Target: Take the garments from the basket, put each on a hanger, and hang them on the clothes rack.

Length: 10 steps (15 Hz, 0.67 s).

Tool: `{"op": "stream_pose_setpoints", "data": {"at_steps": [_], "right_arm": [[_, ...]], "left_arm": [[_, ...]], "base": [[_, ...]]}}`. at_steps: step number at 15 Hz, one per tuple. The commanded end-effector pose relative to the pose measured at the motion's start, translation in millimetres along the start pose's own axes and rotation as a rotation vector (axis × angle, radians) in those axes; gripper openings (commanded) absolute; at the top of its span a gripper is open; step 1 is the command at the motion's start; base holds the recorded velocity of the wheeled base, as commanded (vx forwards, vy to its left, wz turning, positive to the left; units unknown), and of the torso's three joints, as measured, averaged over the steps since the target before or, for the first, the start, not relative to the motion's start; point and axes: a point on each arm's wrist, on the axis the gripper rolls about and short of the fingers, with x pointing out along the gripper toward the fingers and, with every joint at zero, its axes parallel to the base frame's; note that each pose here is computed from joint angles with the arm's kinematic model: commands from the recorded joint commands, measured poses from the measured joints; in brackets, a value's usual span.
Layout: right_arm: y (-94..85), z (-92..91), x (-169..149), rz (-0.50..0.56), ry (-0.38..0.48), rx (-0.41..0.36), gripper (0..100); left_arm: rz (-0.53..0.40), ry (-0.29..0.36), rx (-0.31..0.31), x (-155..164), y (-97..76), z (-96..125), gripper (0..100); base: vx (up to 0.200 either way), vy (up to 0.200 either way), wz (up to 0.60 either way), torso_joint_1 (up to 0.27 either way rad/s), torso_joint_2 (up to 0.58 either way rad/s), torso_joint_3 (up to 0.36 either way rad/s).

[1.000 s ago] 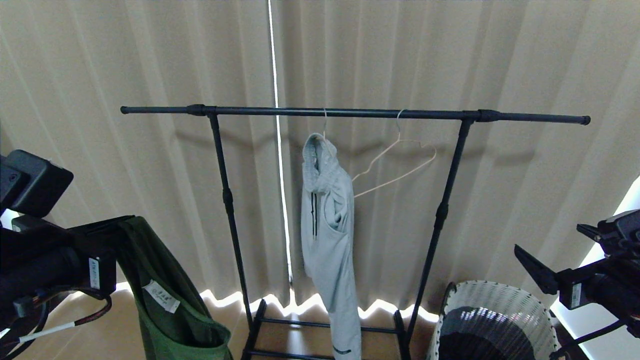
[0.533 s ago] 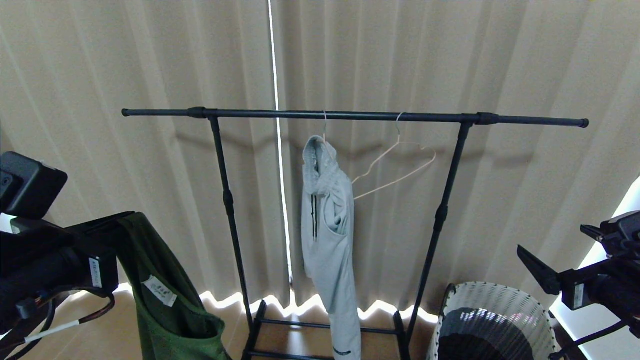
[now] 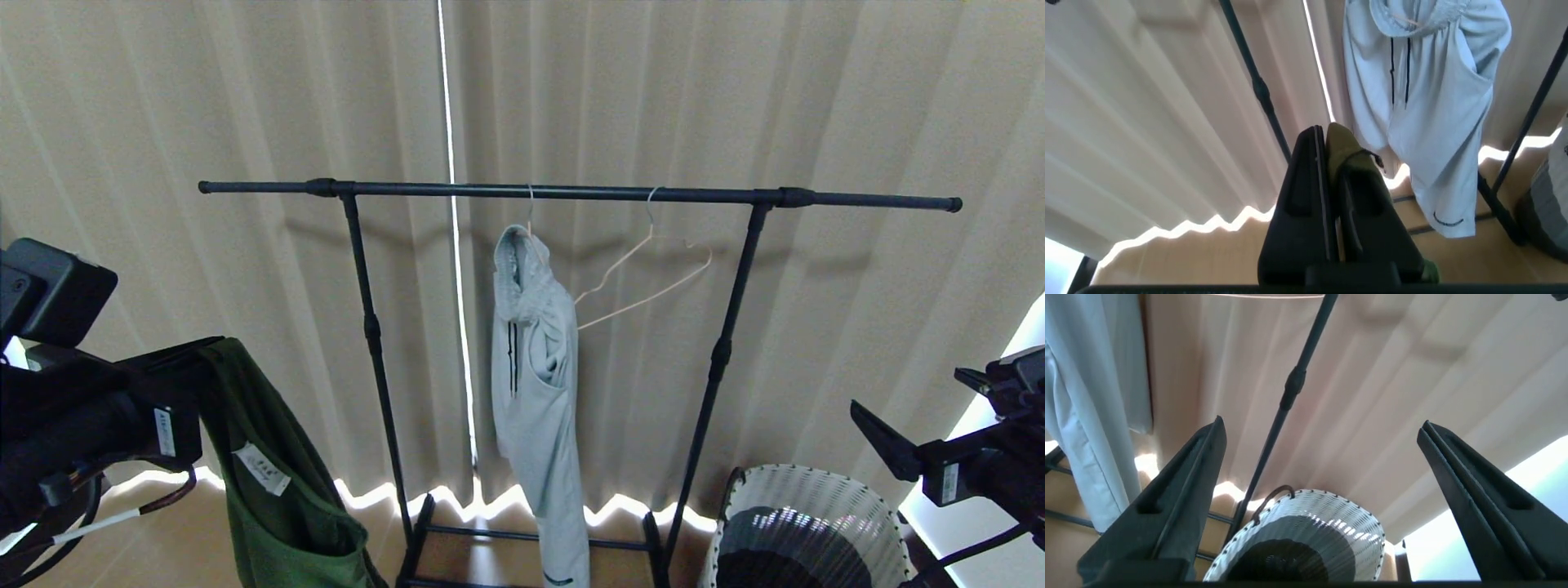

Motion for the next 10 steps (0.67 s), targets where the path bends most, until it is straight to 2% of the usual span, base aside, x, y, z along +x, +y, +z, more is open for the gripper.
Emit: {"op": "stream_pose_setpoints", "data": {"at_steps": [1, 8, 10], "right_arm": [[0.0, 0.0, 0.1, 0.000, 0.000, -0.001, 100], [0.5, -1.1, -0.5, 0.004, 0.003, -0.001, 100], [0.1, -1.0, -0.7, 0.001, 0.003, -0.001, 100]], "left_arm": [[-0.003, 0.014, 0.002, 3.5, -0.8, -1.5, 0], [-0.005, 0.023, 0.004, 3.3, -1.4, -4.1, 0], [-0.009, 0.028, 0.005, 3.5, -2.1, -5.8, 0]], "base": [[0.200, 0.000, 0.00, 0.002, 0.00, 0.007], [0.200, 0.000, 0.00, 0.013, 0.00, 0.003], [0.000, 0.000, 0.00, 0.000, 0.00, 0.000]]}}
